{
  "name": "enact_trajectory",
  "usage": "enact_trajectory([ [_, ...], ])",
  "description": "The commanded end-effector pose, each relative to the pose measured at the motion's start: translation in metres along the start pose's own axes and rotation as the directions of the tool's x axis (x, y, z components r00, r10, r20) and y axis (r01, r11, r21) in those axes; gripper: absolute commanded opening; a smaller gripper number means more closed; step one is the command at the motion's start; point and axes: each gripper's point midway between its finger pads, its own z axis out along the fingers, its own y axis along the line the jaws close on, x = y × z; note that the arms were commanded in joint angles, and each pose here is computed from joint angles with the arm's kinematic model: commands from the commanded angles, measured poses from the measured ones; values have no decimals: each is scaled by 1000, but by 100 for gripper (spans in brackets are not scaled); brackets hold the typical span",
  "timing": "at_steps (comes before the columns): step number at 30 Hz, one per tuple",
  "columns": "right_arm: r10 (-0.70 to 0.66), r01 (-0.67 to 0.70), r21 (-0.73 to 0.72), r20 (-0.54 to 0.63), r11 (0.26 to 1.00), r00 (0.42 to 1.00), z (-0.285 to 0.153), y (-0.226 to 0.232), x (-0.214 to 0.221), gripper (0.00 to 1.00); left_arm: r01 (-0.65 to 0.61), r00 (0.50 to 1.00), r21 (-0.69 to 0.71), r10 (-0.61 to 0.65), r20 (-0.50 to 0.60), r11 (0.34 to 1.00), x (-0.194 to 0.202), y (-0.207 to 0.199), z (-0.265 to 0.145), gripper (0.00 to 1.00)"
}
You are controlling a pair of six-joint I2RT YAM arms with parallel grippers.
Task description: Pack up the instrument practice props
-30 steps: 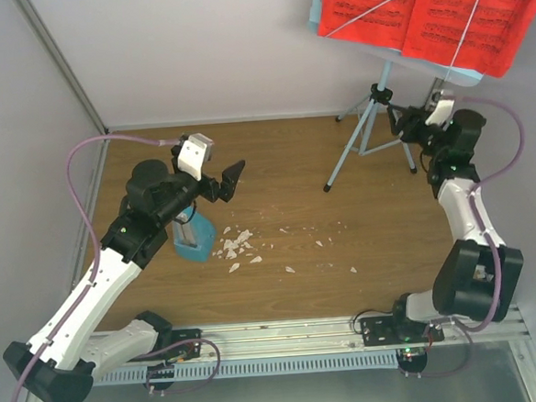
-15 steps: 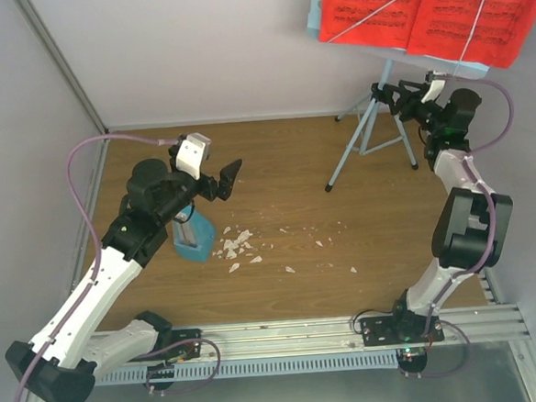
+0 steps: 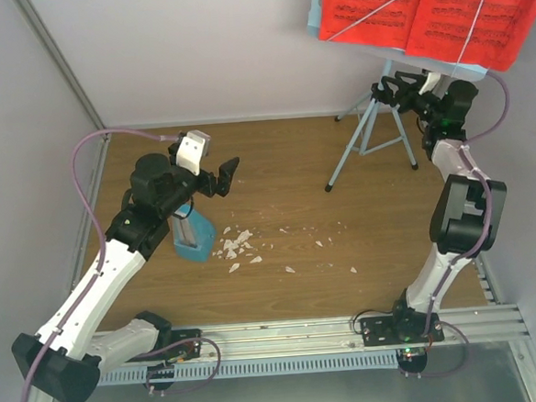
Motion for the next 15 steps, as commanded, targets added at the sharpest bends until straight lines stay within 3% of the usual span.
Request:
enact_trajectory([
  [1, -76, 78, -47, 31, 996, 997, 12, 5, -13, 57, 1, 999, -1, -1, 33, 1000, -4, 5, 4, 99],
  [8, -105, 108, -85, 49, 990, 993, 30, 7, -16, 51, 16, 999, -3, -15, 32, 1000, -3, 11, 5, 99],
  [15, -133, 141, -155, 65, 978, 989, 45, 23, -21, 26, 22, 999, -21, -21, 31, 1000, -2, 19, 4, 99],
])
